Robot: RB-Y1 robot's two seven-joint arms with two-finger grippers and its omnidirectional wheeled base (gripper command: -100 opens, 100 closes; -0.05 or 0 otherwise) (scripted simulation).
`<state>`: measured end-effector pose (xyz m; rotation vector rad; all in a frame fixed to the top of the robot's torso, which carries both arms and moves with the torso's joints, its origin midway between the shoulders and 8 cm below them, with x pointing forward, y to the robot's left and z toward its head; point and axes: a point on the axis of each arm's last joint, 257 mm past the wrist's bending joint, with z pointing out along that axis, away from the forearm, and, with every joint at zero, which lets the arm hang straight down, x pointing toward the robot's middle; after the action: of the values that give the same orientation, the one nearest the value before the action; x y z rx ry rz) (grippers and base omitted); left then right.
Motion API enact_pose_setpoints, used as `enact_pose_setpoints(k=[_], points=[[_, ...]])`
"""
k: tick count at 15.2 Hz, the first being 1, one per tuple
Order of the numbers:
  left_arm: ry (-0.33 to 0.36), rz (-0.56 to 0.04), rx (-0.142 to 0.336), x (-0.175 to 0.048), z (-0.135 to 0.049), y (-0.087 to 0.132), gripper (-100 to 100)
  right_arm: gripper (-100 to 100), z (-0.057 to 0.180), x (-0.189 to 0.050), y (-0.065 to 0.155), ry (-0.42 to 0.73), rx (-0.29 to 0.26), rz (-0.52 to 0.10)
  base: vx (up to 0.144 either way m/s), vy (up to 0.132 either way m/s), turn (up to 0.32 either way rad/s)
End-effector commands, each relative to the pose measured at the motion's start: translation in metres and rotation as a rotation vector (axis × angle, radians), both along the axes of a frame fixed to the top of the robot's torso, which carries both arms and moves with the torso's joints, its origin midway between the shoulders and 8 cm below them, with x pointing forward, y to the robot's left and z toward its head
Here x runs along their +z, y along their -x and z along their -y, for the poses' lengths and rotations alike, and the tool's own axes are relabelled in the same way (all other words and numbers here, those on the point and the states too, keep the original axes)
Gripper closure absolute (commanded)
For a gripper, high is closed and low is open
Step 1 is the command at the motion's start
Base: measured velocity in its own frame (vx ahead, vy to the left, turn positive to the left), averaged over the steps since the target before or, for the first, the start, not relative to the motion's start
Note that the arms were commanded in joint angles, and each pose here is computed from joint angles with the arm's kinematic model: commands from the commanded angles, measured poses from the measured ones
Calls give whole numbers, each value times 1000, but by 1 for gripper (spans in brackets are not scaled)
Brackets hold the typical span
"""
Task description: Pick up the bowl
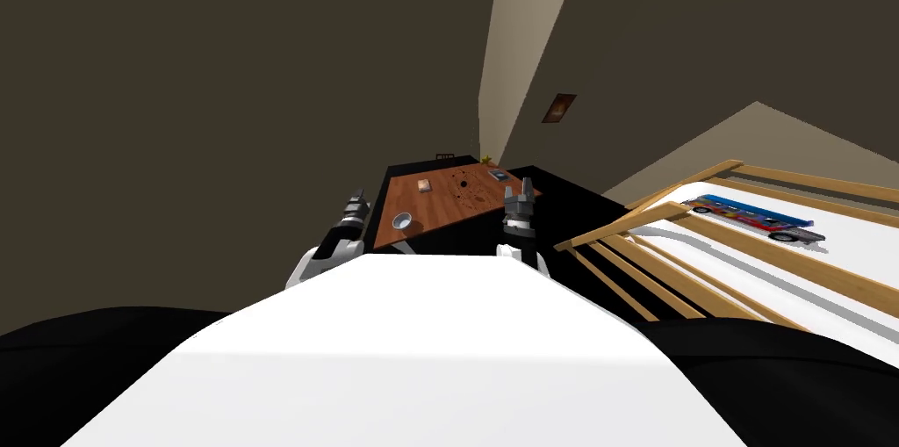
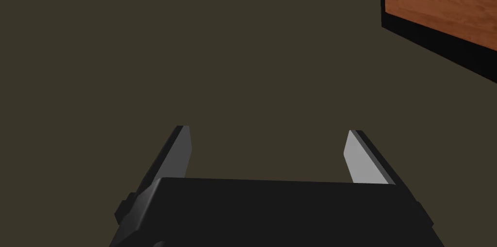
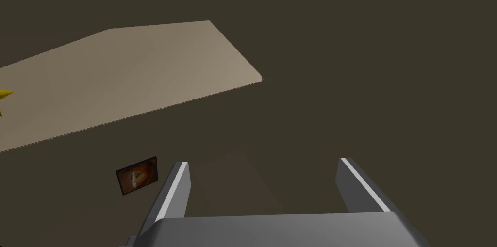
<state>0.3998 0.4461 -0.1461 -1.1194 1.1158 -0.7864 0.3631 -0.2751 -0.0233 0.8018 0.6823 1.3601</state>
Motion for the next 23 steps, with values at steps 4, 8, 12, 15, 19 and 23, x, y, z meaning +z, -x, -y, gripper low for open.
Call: enact_pose_setpoints(k=[4,8,12,15,19,23], points=[[42,-119,65,-38,-22,6,-100,0,0,0,0,0,0,0,-5,3,-128],[69,-187,101,-60,-35,12,-100,0,0,0,0,0,0,0,-5,4,-94],[97,-248,134,-80,-45,18,-100,0,0,0,0,0,0,0,-4,2,-83],[127,-309,165,-100,-55,26,-100,0,0,0,0,0,0,0,-3,1,-117],[184,-405,215,-134,-69,41,-100,0,0,0,0,0,0,0,-4,2,-114],[225,-479,244,-157,-74,54,-100,0,0,0,0,0,0,0,-4,2,-122]])
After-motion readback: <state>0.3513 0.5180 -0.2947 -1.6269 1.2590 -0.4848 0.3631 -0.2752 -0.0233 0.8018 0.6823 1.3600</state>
